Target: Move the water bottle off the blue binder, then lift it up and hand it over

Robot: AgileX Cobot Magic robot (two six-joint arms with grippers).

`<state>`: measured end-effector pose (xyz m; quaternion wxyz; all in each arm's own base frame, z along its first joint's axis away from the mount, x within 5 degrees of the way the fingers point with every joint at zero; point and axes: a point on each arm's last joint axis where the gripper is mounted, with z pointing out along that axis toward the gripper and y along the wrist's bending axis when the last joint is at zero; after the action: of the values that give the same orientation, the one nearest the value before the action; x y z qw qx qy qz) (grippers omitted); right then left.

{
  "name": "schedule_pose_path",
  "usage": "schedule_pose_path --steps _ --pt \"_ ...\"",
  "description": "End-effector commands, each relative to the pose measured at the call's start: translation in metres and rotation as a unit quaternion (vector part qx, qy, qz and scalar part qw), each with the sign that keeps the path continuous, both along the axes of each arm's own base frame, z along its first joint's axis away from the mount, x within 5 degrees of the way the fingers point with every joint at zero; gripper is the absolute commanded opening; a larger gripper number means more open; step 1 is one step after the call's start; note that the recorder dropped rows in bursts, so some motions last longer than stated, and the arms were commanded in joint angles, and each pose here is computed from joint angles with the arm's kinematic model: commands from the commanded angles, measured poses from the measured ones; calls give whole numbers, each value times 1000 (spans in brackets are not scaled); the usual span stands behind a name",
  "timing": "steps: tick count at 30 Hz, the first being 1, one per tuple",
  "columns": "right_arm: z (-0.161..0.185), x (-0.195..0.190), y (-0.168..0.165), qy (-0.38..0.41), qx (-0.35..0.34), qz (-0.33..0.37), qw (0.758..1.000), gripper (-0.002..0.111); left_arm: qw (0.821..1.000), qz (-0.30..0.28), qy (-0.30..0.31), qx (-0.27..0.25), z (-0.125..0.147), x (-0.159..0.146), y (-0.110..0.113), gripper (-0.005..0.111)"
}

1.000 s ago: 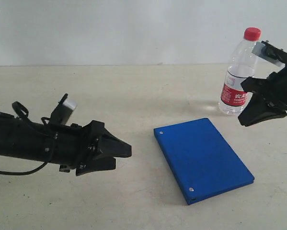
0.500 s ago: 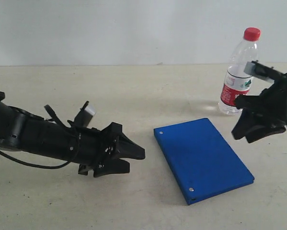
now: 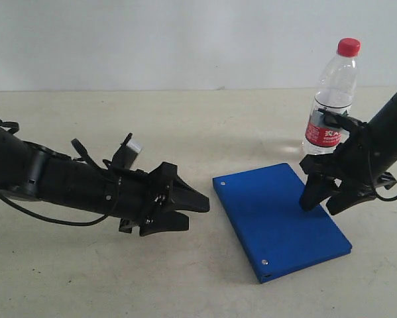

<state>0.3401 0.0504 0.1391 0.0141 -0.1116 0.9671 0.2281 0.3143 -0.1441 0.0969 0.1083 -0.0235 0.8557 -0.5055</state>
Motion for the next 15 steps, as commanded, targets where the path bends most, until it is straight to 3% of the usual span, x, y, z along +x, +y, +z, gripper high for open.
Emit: schedule_pose_path --steps 1,10,15 --pt "0 6 -4 -33 -20 -5 999 52 1000 7 -1 11 -1 3 0 61" --pt "-4 8 -4 -43 -25 3 999 52 1000 6 -1 8 -1 2 0 61" --pt "-24 5 -8 21 24 -17 999 52 1000 6 -1 8 -1 2 0 60"
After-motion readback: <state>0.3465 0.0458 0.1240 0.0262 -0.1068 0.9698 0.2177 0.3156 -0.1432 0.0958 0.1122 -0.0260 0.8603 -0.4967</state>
